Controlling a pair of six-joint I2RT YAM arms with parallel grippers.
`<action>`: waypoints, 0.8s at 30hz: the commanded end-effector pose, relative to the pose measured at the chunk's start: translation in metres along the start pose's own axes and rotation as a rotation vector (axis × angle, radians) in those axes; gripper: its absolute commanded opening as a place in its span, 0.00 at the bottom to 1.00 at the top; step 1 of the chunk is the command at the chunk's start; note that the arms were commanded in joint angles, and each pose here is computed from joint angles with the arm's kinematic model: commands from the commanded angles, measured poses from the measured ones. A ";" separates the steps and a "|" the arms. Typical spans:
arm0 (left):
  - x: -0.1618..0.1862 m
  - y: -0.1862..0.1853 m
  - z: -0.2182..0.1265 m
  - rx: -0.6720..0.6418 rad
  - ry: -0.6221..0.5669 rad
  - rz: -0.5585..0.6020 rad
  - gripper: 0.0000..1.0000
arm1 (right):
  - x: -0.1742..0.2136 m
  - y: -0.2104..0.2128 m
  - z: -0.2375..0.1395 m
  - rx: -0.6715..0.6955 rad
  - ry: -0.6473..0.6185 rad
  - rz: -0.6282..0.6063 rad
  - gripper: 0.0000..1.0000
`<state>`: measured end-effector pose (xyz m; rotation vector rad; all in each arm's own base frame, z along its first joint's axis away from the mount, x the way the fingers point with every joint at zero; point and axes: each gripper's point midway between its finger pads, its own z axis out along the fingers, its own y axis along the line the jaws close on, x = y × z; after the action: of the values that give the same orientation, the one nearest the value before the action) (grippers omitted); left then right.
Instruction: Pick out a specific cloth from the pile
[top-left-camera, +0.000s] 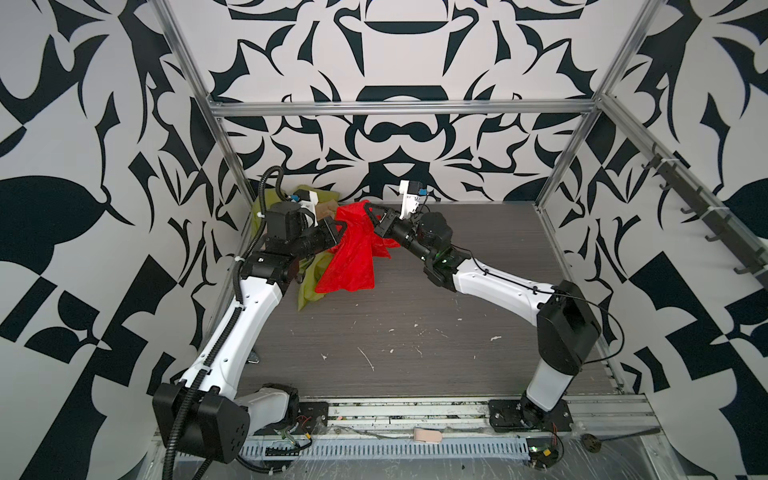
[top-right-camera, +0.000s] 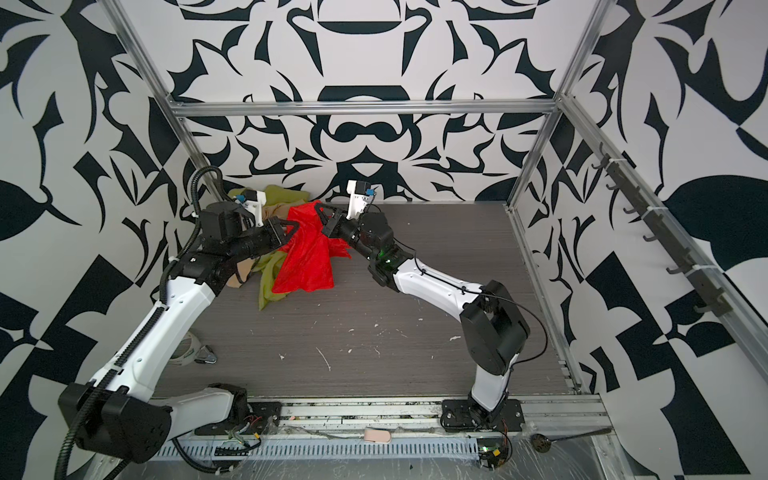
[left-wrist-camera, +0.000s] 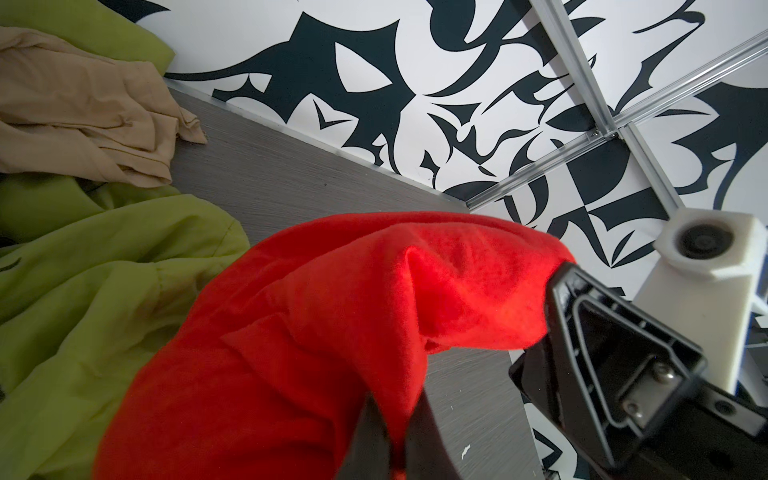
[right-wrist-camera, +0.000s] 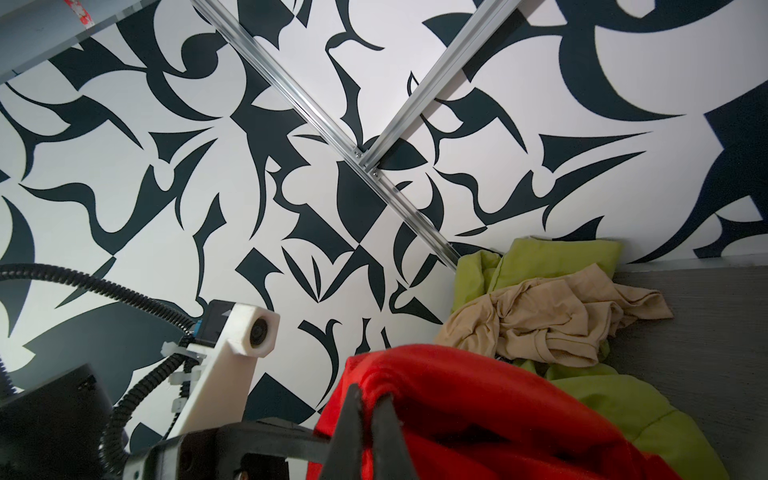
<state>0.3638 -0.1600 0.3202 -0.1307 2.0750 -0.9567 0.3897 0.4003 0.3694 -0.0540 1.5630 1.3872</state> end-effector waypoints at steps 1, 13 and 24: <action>-0.019 -0.019 -0.002 0.047 -0.062 0.031 0.01 | -0.031 0.030 -0.011 -0.071 -0.087 -0.033 0.00; -0.012 -0.035 0.010 0.079 -0.045 0.048 0.00 | -0.040 0.020 -0.025 -0.043 -0.111 -0.040 0.00; 0.003 -0.052 0.045 0.102 0.019 0.065 0.00 | -0.053 0.012 -0.056 0.001 -0.156 -0.074 0.00</action>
<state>0.3767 -0.2130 0.3045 -0.0359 2.1265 -0.9936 0.3862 0.3530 0.3584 0.0075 1.5730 1.2979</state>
